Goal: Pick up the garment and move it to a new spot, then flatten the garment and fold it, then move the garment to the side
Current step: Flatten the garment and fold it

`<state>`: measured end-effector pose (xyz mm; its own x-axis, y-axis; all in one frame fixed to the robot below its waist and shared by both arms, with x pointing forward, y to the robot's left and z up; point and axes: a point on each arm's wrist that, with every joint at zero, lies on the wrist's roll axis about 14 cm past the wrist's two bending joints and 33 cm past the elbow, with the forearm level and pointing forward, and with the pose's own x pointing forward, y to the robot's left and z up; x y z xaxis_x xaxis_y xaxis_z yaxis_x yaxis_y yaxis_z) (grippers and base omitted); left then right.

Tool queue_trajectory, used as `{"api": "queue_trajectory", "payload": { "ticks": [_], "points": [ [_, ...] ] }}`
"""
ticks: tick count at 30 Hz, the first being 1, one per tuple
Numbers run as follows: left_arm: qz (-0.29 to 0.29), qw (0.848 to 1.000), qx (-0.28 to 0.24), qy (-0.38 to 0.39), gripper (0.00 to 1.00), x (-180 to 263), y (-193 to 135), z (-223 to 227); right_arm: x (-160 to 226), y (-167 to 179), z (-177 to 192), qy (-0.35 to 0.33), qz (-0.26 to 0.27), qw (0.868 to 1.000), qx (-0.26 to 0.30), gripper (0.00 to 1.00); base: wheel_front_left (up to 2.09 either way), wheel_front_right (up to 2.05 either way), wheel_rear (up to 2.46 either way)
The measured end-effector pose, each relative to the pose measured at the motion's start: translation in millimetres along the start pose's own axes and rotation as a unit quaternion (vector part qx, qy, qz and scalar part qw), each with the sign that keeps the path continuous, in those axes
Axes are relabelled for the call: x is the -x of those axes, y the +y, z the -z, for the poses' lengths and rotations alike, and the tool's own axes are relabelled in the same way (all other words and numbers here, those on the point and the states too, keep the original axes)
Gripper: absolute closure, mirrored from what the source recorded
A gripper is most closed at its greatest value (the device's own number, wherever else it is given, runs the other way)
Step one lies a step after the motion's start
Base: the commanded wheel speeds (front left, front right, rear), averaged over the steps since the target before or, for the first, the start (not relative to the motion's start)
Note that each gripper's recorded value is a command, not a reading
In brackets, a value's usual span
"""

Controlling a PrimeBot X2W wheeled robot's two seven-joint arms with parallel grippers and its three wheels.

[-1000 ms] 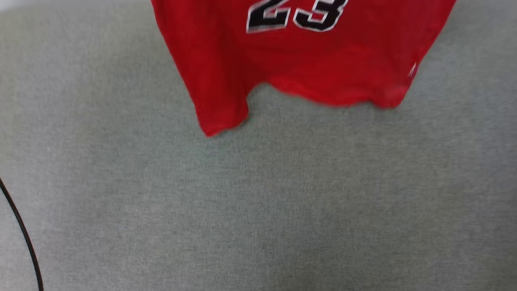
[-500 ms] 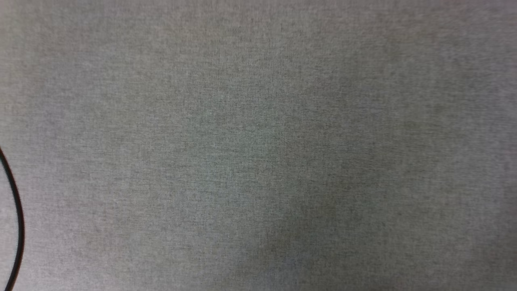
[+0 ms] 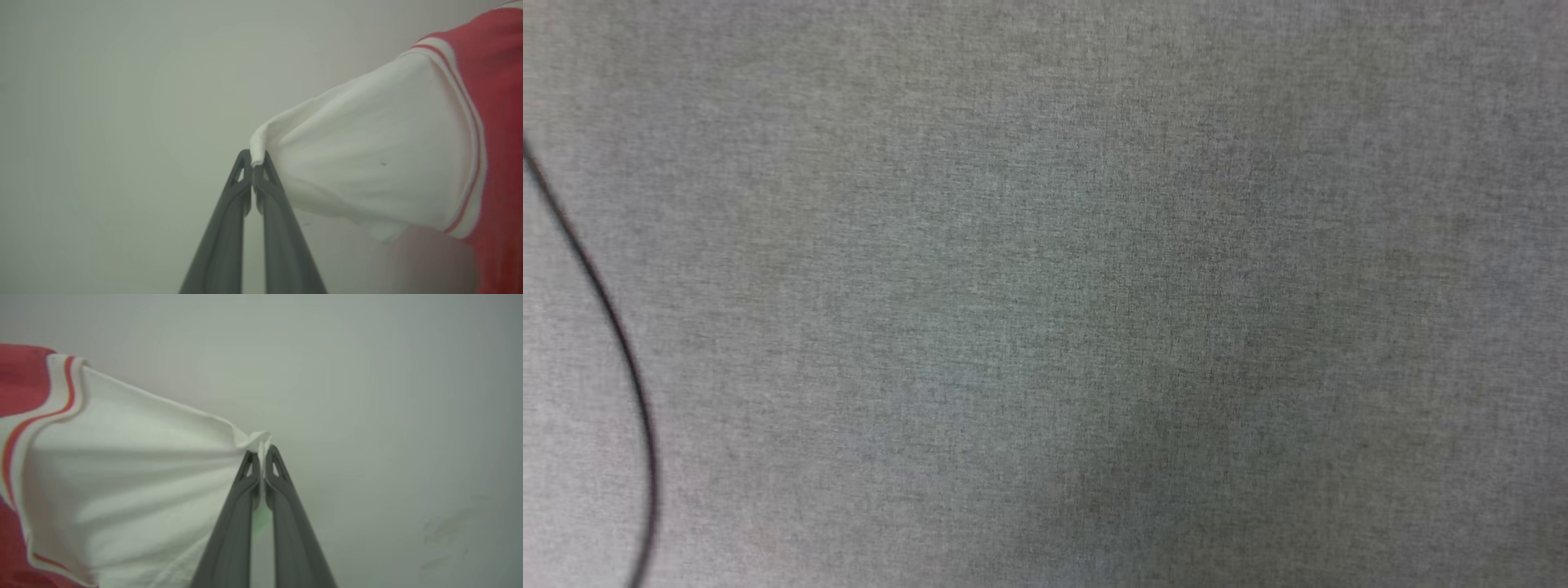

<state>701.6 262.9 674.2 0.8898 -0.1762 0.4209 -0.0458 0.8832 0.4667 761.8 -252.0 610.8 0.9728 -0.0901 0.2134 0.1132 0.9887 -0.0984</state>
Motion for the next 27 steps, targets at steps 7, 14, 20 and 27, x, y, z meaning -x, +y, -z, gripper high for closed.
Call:
{"api": "queue_trajectory", "payload": {
  "ticks": [7,14,20,27],
  "points": [
    [0.027,0.997,0.044,0.057,1.00,50.3,-35.5,31.1,35.7,-5.8,46.3,0.062,0.000,0.998,-0.031,1.00,0.00,0.00,0.00],
    [0.065,0.991,0.057,0.100,1.00,112.8,-69.1,32.0,98.5,-19.0,84.6,0.138,0.011,0.988,-0.074,1.00,0.00,0.00,0.00],
    [0.078,0.979,0.096,0.159,1.00,183.0,-93.3,37.6,166.9,-21.4,112.9,0.216,0.001,0.972,-0.095,1.00,0.00,0.00,0.00],
    [0.084,0.967,0.110,0.214,1.00,258.2,-104.2,35.8,236.4,-28.9,116.3,0.270,-0.017,0.955,-0.117,1.00,0.00,0.00,0.00]
  ]
}}
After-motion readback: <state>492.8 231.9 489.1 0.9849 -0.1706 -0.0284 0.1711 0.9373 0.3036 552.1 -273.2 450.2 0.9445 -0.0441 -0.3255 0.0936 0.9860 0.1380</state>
